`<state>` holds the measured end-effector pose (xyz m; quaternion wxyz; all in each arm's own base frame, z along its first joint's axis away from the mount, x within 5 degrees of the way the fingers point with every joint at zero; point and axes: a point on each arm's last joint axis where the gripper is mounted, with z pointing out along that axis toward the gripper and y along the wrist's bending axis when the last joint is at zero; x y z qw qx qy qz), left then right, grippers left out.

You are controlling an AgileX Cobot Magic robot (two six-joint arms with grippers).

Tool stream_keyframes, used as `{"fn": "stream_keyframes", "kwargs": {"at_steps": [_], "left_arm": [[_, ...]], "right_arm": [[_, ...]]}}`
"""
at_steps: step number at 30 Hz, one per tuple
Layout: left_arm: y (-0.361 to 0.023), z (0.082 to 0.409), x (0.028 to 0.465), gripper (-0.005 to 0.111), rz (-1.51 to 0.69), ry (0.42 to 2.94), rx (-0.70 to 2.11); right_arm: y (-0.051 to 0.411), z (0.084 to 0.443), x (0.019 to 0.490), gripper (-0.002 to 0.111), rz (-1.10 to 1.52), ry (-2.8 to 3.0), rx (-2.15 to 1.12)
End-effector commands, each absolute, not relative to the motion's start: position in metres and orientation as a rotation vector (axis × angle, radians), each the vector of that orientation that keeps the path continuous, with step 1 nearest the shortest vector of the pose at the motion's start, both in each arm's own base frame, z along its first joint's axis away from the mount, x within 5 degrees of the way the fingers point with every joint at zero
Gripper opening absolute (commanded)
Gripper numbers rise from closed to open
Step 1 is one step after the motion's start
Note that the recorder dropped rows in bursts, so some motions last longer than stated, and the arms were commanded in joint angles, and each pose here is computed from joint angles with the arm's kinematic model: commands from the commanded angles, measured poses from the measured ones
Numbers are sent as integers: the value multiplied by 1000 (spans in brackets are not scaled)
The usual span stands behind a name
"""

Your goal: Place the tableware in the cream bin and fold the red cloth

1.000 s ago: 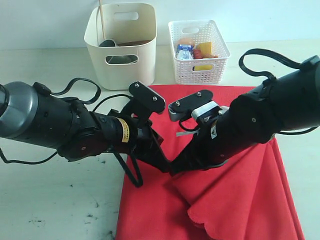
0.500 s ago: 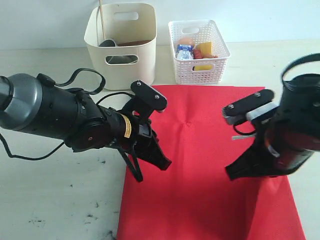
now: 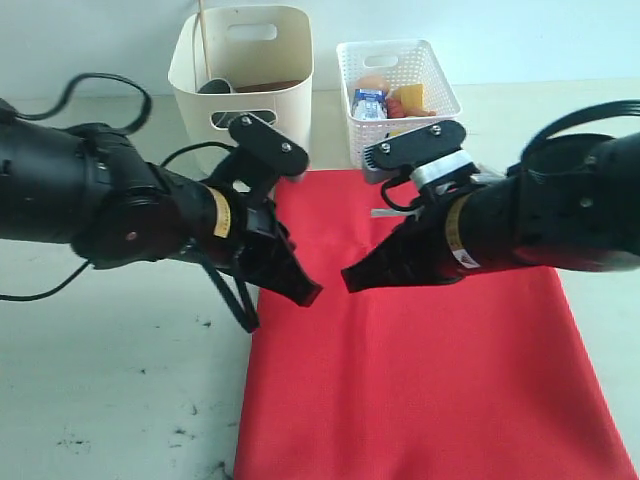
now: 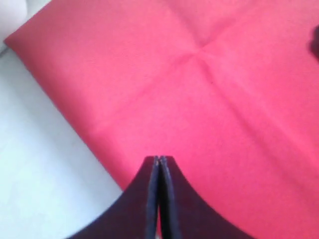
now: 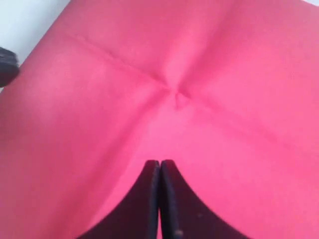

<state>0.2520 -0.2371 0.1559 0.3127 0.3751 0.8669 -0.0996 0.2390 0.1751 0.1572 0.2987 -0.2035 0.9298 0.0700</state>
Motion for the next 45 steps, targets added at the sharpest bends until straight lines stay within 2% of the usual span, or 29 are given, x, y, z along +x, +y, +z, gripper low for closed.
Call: {"fn": "stream_keyframes", "kwargs": {"at_steps": [1,10,17,27,32,36,38,41,45], "left_arm": [[-205,175,233,2,-258,2274,945],[-153,192,181,2,-428,2089,765],[-124,187,155,2,-464,2051,676],[-100,185,151,2,-409,2037,587],[-93,184,154,2,-378,2055,551],[-93,184,154,2,-364,2047,573],[-93,184,154,2,-360,2044,580],[-93,184,154,2,-361,2042,580],[-93,184,154,2,-362,2038,579]], "right_arm": [[190,141,259,0,149,2483,-591],[191,106,264,0,51,2586,-614],[180,101,264,0,-127,2613,-653],[150,91,253,0,-404,2644,-560],[115,86,254,0,-545,2685,-436],[83,98,266,0,-708,2666,-293],[76,115,271,0,-689,2636,-185],[84,143,274,0,-481,2556,-143],[109,177,271,0,4,2437,-166]]}}
